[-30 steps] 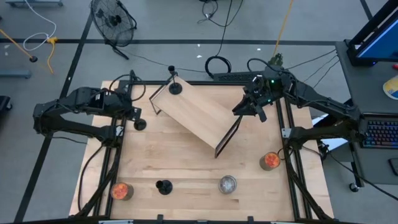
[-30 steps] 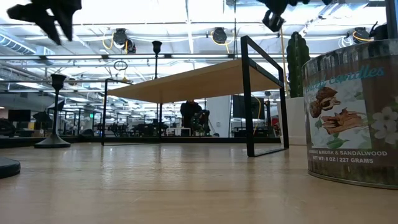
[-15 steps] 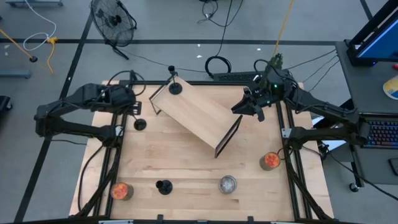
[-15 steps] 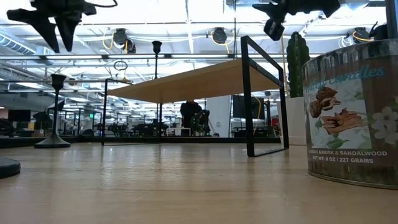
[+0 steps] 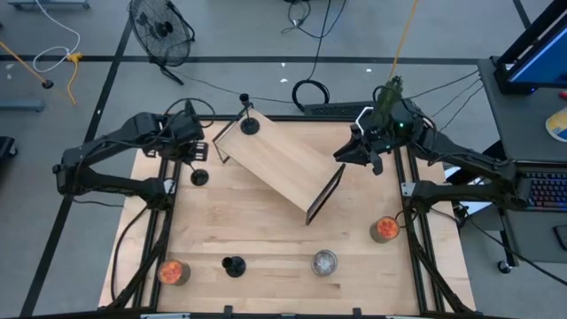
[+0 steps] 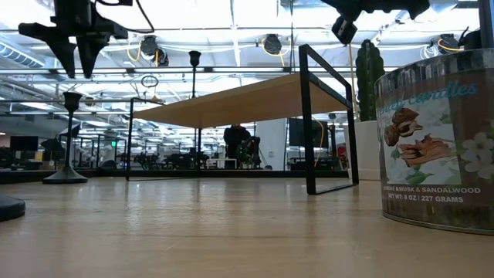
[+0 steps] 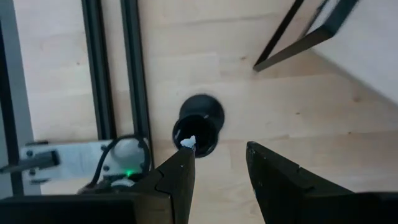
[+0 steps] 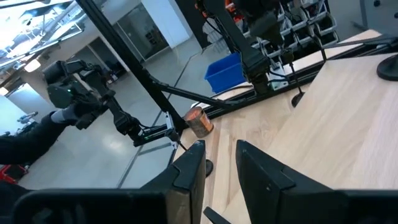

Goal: Pick & Place candle stick holders
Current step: Put the top black candle holder on the shelf

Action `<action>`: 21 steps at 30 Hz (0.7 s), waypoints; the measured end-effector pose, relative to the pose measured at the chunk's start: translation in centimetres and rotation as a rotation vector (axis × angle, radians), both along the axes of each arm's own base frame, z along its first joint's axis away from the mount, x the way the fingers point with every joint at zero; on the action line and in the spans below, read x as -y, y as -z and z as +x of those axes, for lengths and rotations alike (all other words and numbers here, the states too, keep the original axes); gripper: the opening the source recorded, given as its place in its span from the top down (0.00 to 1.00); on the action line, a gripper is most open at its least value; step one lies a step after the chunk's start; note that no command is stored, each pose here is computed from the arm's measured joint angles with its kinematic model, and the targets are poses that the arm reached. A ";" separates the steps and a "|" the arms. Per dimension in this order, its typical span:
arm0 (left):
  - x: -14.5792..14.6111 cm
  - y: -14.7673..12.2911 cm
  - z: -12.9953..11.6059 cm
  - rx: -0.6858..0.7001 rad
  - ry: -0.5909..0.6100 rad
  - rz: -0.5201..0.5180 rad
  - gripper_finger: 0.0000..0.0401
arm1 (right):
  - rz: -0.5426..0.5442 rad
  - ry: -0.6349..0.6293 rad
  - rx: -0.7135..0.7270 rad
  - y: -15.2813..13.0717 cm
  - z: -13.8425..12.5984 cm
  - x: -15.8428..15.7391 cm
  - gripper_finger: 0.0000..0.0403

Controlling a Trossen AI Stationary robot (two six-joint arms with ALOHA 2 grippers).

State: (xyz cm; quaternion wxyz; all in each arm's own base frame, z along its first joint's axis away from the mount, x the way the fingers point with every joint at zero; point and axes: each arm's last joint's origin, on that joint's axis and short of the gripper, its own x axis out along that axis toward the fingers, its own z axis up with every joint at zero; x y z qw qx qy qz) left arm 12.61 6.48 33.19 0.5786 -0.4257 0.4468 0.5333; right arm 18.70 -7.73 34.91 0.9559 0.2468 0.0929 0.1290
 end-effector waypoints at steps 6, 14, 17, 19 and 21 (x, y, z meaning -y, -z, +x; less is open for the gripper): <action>-0.2 1.5 -0.2 -0.038 -0.038 -0.052 0.65 | -0.006 0.000 0.011 -0.2 -0.3 -0.2 0.79; -0.3 1.4 -1.1 -0.019 -0.074 -0.047 0.74 | -0.006 0.000 0.011 -0.2 -0.3 -0.2 0.79; -0.3 1.2 -1.5 -0.004 -0.084 -0.038 0.76 | -0.006 0.000 0.011 -0.2 -0.3 -0.2 0.79; -0.3 1.2 -1.6 -0.001 -0.084 -0.036 0.75 | -0.006 0.000 0.011 -0.2 -0.3 -0.2 0.79; -0.3 1.2 -1.6 -0.006 -0.073 -0.033 0.75 | -0.006 0.000 0.011 -0.2 -0.3 -0.2 0.79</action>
